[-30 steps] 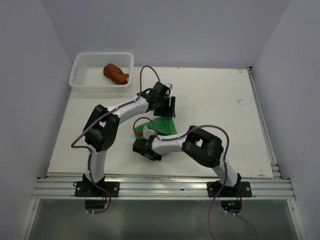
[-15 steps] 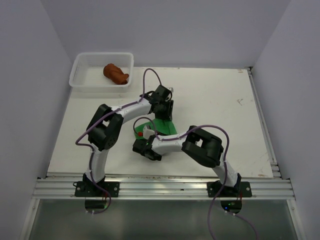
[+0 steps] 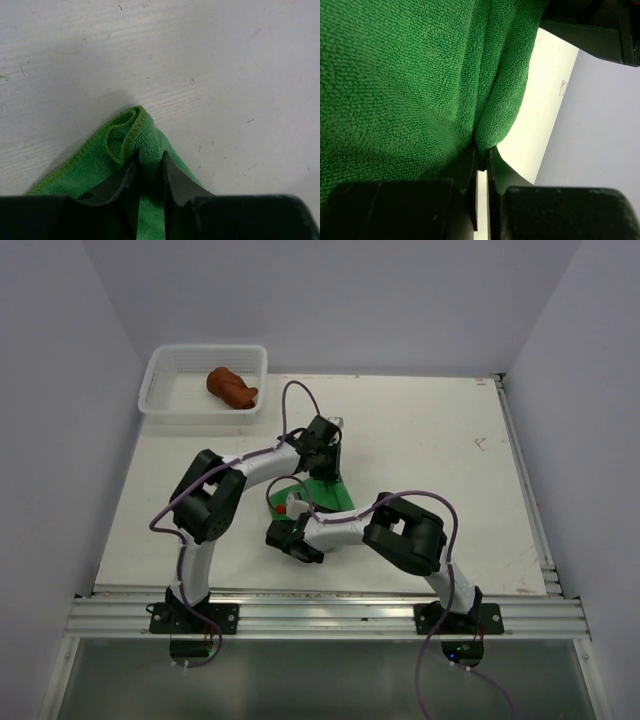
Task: Roll the towels
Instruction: Roll the towel
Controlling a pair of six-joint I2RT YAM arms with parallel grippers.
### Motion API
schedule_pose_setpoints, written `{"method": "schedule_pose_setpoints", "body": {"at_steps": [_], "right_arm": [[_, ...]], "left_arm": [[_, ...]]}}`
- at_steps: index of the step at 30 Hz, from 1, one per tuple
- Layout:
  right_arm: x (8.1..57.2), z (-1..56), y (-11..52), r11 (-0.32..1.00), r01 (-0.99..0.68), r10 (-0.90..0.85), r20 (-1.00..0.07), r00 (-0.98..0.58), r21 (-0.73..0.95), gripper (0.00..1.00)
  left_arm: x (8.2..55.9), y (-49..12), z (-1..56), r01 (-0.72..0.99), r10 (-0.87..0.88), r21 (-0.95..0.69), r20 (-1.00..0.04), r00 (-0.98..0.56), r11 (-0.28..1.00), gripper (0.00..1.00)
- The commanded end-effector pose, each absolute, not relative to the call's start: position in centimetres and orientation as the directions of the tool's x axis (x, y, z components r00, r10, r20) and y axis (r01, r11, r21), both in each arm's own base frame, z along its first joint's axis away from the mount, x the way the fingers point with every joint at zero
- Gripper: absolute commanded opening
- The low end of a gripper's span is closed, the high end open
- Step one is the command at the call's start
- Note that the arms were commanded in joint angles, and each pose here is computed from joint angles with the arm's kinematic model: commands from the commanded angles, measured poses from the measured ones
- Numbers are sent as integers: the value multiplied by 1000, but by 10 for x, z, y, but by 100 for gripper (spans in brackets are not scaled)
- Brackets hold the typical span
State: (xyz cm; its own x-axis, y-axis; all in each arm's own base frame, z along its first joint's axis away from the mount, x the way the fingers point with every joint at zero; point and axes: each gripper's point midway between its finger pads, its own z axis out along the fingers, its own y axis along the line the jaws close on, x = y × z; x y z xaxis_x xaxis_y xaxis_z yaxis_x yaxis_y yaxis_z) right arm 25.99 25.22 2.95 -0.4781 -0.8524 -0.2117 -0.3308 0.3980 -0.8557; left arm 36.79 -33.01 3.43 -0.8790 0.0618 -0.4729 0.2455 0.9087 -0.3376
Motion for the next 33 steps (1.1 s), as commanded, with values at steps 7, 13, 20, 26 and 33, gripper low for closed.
{"method": "schedule_pose_setpoints", "body": {"at_steps": [7,13,20,26,33], "right_arm": [[237,-11,261,467,-451,-833,-208,-512,-761,1],[235,-9,262,504,-454,-822,-248,-512,-734,8],[225,3,271,669,-447,-731,-421,-536,-593,26],[222,14,276,739,-429,-670,-499,-549,-520,33],[224,32,274,796,-375,-602,-562,-568,-474,40]], "left_arm": [[376,-317,46,191,-109,-453,-557,-824,871,14],[380,-325,59,228,-170,-527,-602,-780,818,10],[370,-322,48,236,-187,-554,-601,-777,798,3],[364,-316,43,226,-196,-550,-605,-772,804,1],[363,-311,40,216,-200,-540,-608,-768,813,0]]}}
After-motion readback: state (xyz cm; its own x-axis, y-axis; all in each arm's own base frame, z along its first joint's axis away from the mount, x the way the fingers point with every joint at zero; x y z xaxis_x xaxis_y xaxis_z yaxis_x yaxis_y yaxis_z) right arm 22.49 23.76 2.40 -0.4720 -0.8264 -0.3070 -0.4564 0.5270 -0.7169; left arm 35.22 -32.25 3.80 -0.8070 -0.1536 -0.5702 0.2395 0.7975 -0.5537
